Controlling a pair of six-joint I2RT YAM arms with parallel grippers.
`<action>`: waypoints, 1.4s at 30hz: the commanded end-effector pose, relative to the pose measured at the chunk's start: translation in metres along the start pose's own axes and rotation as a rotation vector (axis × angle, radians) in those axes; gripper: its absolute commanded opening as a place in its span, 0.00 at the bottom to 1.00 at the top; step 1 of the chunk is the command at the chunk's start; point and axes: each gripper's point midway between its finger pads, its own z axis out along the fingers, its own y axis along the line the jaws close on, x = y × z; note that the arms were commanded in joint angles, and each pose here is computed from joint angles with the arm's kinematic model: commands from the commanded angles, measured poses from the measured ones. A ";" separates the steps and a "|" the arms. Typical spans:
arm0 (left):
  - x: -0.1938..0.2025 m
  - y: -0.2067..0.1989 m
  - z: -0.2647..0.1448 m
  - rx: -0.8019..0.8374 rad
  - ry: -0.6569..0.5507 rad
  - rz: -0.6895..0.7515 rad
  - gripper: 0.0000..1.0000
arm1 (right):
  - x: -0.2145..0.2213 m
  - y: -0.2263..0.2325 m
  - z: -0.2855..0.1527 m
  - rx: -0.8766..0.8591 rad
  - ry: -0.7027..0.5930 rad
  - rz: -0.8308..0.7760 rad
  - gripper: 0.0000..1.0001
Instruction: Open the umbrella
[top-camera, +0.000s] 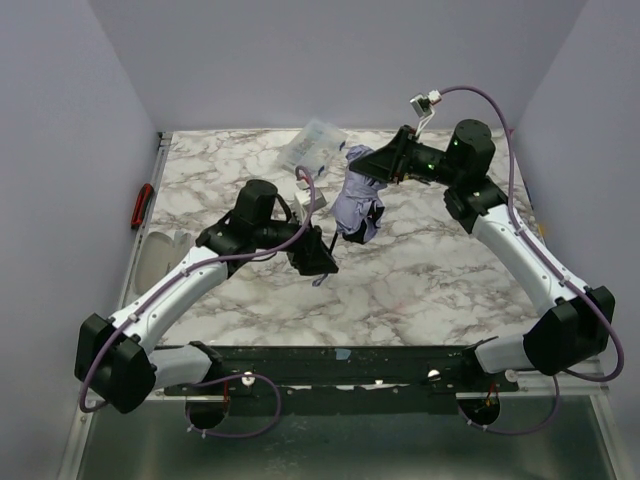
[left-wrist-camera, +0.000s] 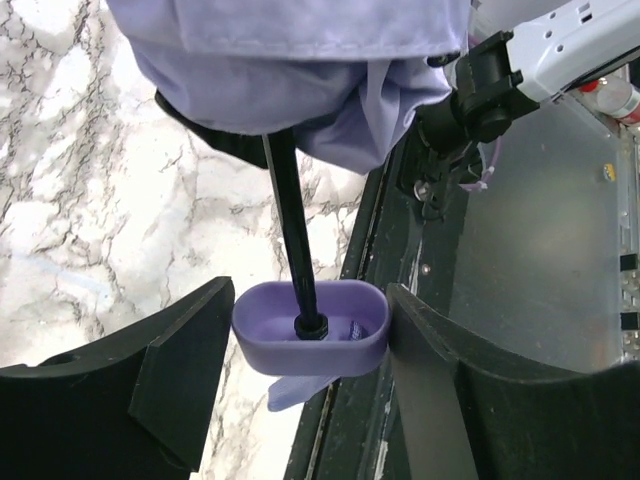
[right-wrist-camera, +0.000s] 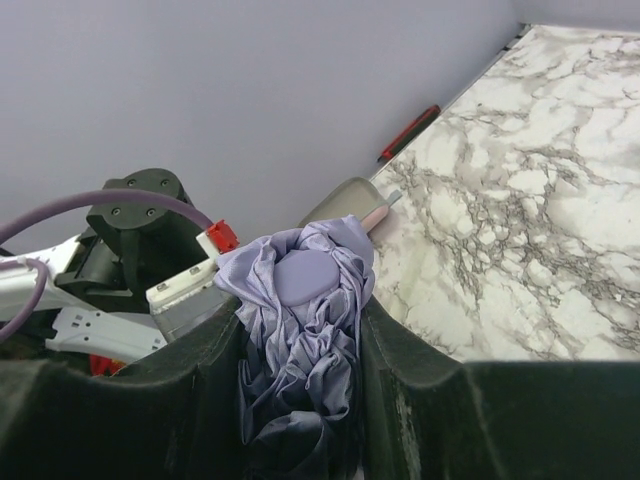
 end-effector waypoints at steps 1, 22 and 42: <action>-0.014 -0.006 -0.010 -0.036 -0.045 0.077 0.64 | -0.024 0.020 -0.004 -0.035 -0.061 -0.101 0.01; 0.014 0.010 0.008 -0.038 0.059 0.040 0.27 | -0.048 0.031 -0.009 -0.023 -0.101 -0.120 0.01; 0.114 0.014 -0.008 -0.014 0.276 0.032 0.25 | -0.210 -0.065 -0.092 0.127 -0.382 -0.149 0.01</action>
